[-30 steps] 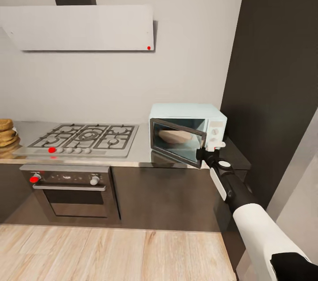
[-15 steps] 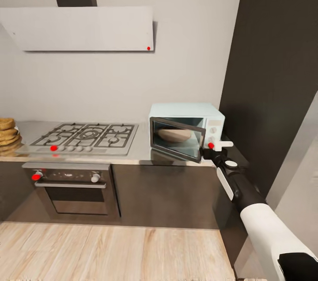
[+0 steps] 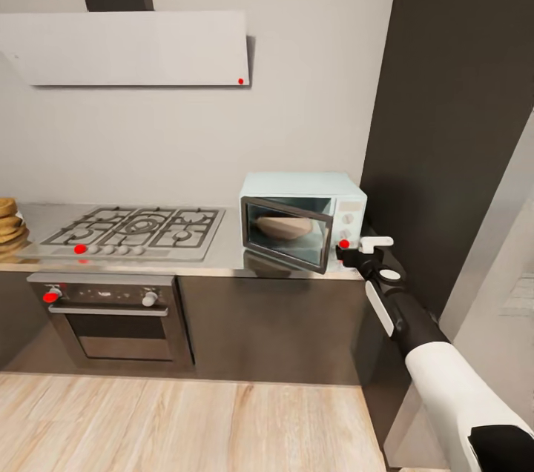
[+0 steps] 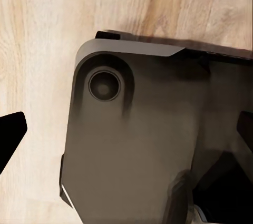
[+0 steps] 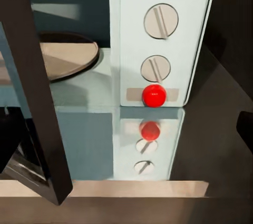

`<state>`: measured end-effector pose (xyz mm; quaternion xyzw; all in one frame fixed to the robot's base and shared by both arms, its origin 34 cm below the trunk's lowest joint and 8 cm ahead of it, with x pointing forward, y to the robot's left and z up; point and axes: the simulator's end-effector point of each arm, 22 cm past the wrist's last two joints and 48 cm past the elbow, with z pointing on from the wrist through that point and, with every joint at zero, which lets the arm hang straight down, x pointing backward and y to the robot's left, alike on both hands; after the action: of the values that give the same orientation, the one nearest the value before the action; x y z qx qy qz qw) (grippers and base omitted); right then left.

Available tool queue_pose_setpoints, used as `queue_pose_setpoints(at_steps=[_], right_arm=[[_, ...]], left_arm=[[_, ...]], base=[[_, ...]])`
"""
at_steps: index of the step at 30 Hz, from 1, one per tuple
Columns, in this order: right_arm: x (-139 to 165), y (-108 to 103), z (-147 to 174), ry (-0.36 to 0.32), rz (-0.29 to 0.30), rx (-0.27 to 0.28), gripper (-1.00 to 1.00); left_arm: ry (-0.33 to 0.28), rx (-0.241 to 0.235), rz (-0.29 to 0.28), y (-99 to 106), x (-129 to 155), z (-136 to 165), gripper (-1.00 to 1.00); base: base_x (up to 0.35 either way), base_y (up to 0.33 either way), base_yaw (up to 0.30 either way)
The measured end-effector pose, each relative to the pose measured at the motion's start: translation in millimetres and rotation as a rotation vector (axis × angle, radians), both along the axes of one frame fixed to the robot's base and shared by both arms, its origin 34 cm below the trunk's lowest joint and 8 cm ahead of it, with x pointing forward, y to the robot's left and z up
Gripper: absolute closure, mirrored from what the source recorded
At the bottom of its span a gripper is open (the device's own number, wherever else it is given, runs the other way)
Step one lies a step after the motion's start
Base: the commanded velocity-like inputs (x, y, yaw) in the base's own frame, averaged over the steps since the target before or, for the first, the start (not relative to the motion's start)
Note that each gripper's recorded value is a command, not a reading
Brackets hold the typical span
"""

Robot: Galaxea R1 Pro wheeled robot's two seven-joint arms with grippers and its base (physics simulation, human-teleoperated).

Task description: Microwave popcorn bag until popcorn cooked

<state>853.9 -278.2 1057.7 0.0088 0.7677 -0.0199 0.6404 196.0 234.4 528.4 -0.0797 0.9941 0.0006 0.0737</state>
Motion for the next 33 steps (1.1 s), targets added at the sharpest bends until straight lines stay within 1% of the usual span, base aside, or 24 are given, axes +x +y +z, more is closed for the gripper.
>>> queue_pose_setpoints(at_steps=[7, 9, 10, 12, 16, 21, 22, 24, 26, 29, 33], right_arm=[[0, -4, 3, -0.006, -0.006, 0.004, -1.0], [0, -8, 7, -0.018, -0.023, 0.015, -1.0], [0, -13, 8, -0.024, -0.037, 0.024, -1.0], [0, -18, 11, -0.035, -0.046, 0.031, -1.0], [1, -14, 16, -0.061, -0.038, 0.026, -1.0], [1, -14, 27, -0.093, -0.034, 0.017, -1.0], [1, -11, 27, -0.096, -0.026, 0.007, -1.0], [2, -5, 31, -0.11, -0.005, -0.047, -1.0], [2, -4, 33, -0.123, 0.003, -0.084, -1.0], [3, -2, 33, -0.125, 0.016, -0.097, -1.0], [3, 3, 30, -0.118, 0.04, -0.093, -1.0]], left_arm=[[0.0, 0.001, 0.008, 1, 0, 0, -1.0], [-0.001, 0.003, 0.011, 3, 0, 0, -1.0], [0.0, 0.003, 0.011, 3, 0, 0, -1.0], [0.001, 0.002, 0.011, 2, 0, 0, -1.0], [0.001, 0.001, 0.011, 1, 0, 0, -1.0], [0.0, 0.001, 0.011, 1, 1, 0, -1.0], [0.0, 0.001, 0.011, 1, 1, 0, -1.0], [0.0, 0.001, 0.011, 1, 1, 0, -1.0], [0.0, 0.001, 0.011, 1, 1, 0, -1.0], [0.0, 0.001, 0.011, 1, 0, 0, -1.0], [0.001, 0.001, 0.01, 1, 0, 0, -1.0]], base=[[0.02, -0.023, 0.0], [0.126, -0.111, 0.0], [0.059, -0.052, 0.0], [0.031, -0.027, 0.0], [0.007, -0.006, 0.0], [0.0, 0.0, 0.0], [0.0, 0.0, 0.0], [0.0, 0.0, 0.0], [0.0, 0.0, 0.0], [0.0, 0.0, 0.0], [0.0, 0.0, 0.0]])
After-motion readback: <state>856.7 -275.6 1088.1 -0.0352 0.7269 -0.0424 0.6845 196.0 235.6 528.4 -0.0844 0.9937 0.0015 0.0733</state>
